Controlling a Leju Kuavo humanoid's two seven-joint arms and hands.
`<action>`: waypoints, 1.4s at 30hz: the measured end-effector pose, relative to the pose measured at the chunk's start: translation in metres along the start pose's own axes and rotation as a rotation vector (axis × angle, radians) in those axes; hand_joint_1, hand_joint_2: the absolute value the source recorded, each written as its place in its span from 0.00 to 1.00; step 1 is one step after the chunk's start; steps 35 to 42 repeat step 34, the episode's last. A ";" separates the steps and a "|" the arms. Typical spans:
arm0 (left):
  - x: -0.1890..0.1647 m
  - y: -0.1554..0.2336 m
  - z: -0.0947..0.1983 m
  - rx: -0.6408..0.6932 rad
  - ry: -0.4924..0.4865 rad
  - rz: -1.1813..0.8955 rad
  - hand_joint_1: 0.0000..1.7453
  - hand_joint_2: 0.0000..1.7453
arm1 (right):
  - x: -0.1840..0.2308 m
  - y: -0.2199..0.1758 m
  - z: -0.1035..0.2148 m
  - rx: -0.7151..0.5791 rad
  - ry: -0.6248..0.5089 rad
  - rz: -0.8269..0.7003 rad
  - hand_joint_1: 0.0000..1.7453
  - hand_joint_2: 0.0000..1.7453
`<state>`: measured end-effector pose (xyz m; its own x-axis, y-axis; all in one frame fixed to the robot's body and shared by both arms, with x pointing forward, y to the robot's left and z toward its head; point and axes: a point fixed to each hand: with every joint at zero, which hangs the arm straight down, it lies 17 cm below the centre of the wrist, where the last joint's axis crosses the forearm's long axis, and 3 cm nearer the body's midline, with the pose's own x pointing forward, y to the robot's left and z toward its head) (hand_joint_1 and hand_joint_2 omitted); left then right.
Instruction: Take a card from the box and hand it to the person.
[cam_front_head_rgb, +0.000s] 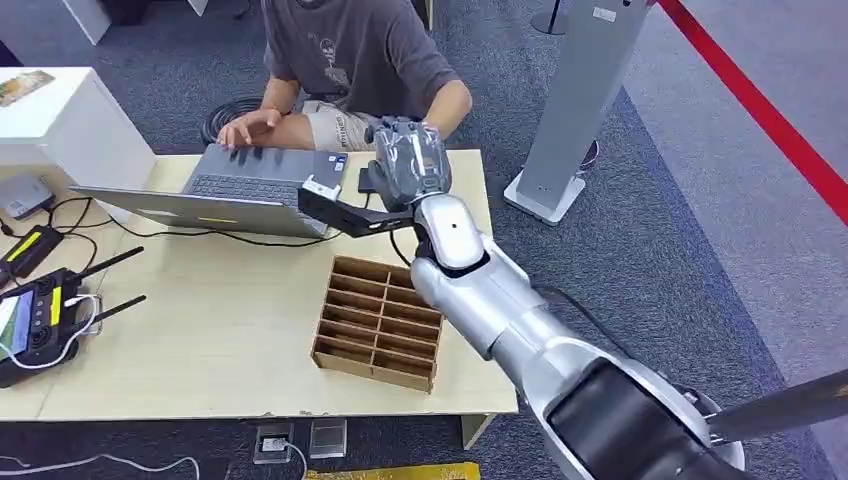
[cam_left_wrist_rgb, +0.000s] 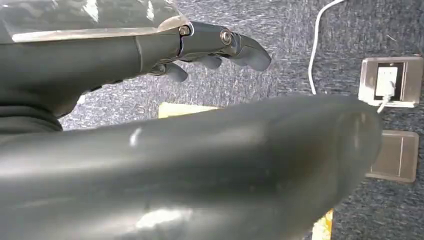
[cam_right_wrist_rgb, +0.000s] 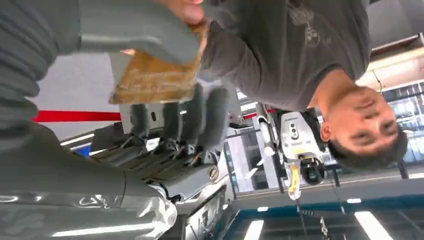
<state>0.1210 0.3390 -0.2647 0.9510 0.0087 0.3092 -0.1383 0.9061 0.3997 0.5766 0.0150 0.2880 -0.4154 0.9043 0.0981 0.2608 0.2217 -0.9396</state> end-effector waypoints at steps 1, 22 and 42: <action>0.000 0.000 0.000 0.001 0.002 0.001 0.00 0.00 | 0.000 0.002 0.001 0.003 0.000 0.001 0.00 0.00; -0.003 0.005 -0.001 0.027 0.024 0.037 0.00 0.00 | 0.017 -0.001 0.005 -0.051 -0.046 -0.173 0.00 0.00; -0.004 0.003 0.000 0.016 0.020 0.030 0.00 0.00 | -0.019 -0.031 0.037 -0.226 0.043 -0.739 0.00 1.00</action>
